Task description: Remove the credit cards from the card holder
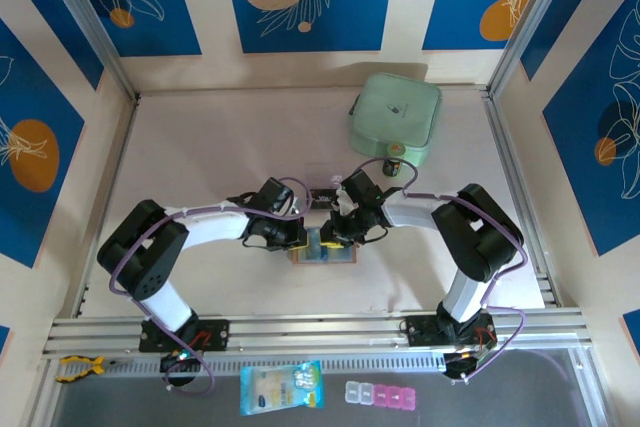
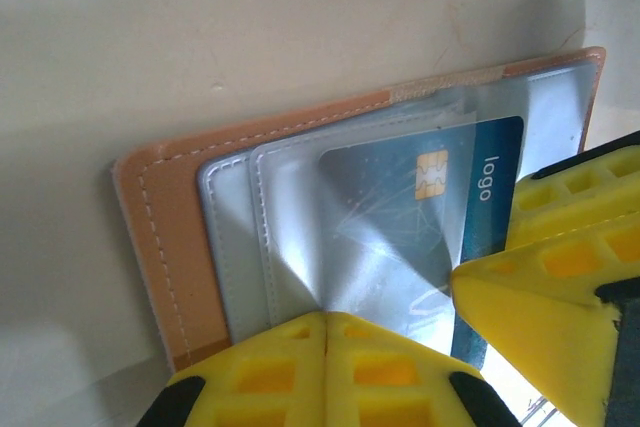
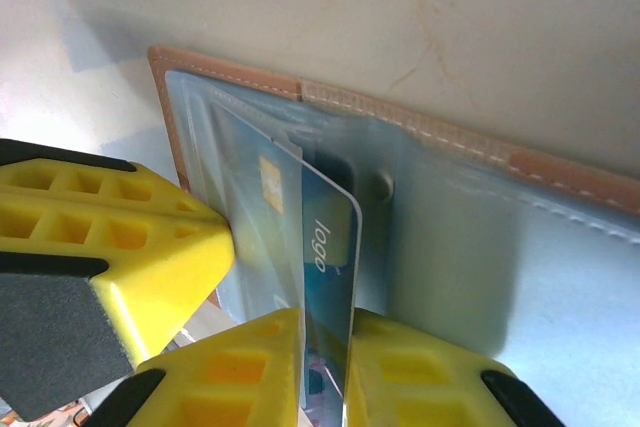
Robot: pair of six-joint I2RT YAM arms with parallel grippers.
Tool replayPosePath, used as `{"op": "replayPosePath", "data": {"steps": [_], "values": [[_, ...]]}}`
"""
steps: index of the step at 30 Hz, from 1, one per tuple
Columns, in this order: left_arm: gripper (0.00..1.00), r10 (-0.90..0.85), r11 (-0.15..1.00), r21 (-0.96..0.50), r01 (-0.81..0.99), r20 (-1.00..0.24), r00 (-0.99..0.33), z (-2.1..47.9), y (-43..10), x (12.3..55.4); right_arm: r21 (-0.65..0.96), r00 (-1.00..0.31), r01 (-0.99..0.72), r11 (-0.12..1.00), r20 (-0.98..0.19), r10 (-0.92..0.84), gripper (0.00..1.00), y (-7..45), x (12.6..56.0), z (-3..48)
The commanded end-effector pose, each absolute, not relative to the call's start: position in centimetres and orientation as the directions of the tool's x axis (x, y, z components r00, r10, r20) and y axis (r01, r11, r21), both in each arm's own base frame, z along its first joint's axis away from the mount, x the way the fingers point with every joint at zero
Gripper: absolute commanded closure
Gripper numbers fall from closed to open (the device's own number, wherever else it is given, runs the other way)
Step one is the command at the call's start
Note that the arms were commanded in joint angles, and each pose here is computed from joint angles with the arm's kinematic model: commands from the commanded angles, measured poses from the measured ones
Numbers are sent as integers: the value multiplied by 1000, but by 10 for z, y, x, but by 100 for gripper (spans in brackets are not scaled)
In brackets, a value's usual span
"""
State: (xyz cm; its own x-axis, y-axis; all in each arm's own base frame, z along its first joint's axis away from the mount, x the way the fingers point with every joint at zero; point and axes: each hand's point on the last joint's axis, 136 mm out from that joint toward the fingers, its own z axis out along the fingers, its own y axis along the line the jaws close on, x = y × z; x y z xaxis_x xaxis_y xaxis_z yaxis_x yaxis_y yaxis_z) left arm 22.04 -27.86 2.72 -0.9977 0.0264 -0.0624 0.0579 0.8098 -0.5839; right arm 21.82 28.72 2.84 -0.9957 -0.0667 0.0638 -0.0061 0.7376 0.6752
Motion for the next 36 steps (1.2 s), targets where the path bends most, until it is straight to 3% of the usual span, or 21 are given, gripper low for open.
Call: {"op": "replayPosePath", "data": {"steps": [1,8,20,36], "values": [[100,49,842,-537,57,-28,-998,14,-272,212,699,-996,-8,715,59,-70,82,286,215,38],[100,50,845,-532,56,-26,-998,14,-271,212,712,-997,-13,703,45,-64,80,286,217,45],[100,53,845,-532,59,-26,-998,15,-271,212,717,-997,-7,698,46,-57,90,283,216,44],[100,52,846,-530,61,-32,-998,17,-270,212,671,-999,-7,741,22,-29,91,249,214,52]]}}
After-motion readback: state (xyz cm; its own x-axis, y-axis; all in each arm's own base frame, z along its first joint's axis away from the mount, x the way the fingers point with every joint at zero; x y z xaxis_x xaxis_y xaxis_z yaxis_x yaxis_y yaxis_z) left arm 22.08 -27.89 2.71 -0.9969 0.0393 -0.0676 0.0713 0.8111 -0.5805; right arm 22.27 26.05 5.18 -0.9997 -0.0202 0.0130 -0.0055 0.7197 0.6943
